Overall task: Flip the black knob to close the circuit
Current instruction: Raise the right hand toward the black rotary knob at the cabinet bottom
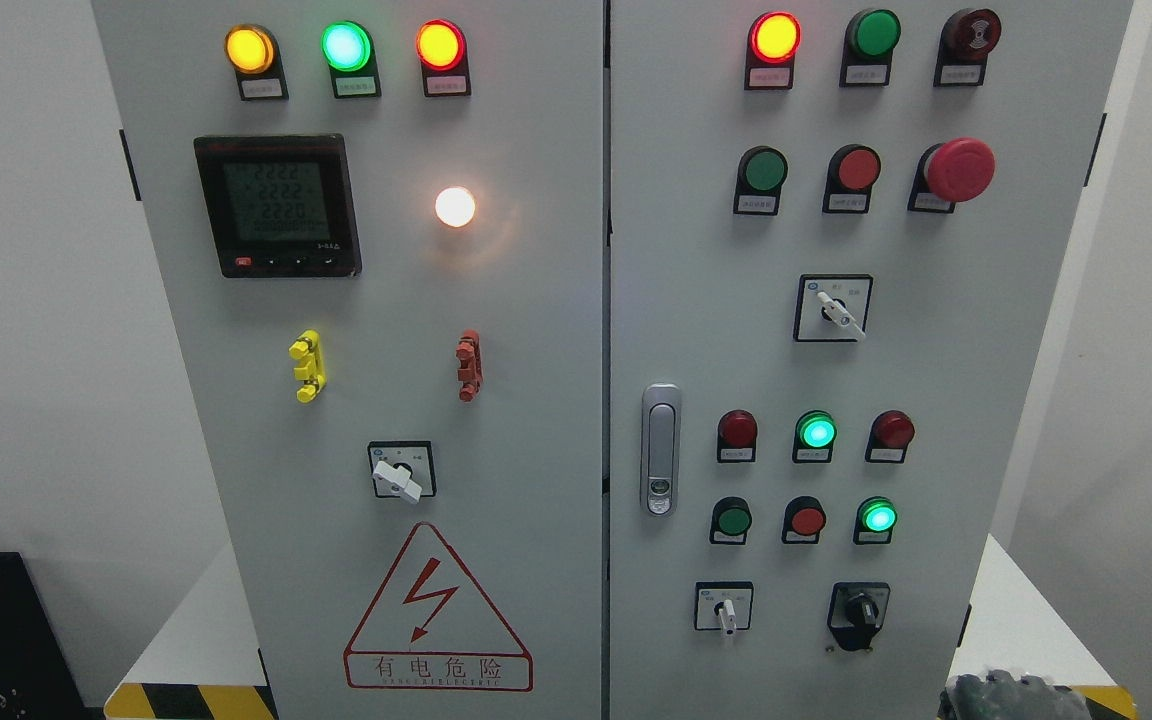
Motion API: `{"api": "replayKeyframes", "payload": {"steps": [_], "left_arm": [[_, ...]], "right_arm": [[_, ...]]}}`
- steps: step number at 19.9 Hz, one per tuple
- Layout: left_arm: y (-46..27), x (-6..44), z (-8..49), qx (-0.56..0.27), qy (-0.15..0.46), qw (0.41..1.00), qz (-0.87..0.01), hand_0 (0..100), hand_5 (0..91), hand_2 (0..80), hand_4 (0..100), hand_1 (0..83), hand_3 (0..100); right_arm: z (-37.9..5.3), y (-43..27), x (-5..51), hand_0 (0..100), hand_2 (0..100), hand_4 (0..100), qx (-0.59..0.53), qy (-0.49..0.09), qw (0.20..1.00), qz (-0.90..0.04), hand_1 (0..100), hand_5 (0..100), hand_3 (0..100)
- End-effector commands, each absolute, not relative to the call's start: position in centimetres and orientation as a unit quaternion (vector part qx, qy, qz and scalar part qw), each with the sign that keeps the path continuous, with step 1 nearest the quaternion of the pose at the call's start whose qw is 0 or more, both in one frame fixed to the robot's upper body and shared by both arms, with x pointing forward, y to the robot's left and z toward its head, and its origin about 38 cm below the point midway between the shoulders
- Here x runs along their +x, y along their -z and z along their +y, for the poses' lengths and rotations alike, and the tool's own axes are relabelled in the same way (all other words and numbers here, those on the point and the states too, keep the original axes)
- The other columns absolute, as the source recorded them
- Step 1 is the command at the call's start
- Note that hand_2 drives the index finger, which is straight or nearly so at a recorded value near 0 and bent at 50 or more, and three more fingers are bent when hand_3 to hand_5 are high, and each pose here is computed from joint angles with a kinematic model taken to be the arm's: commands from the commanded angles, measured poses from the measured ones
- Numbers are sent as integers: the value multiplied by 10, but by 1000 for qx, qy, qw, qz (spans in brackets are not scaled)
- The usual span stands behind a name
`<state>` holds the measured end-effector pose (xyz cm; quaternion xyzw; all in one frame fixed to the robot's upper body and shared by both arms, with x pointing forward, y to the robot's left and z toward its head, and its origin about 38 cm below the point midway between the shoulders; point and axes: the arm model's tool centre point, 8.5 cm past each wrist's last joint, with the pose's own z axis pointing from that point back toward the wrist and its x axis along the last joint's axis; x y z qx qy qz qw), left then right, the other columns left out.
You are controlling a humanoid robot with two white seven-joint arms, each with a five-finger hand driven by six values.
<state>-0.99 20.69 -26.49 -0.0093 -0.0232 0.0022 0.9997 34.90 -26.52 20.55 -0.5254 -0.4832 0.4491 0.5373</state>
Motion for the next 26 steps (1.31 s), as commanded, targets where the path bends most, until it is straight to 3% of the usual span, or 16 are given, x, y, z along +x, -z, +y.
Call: {"api": "replayKeyframes", "payload": {"steps": [1, 26], "left_arm": [[265, -10, 207, -9, -11, 1000, -24, 0, 0, 0, 21, 0, 45], [265, -10, 207, -9, -12, 1000, -24, 0, 0, 0, 20, 0, 45]], "right_arm": [[-236, -197, 355, 0, 946, 834, -507, -474, 528, -490, 0, 794, 1000], [-293, -196, 403, 0, 946, 833, -528, -429, 580, -448, 0, 793, 1000]]}}
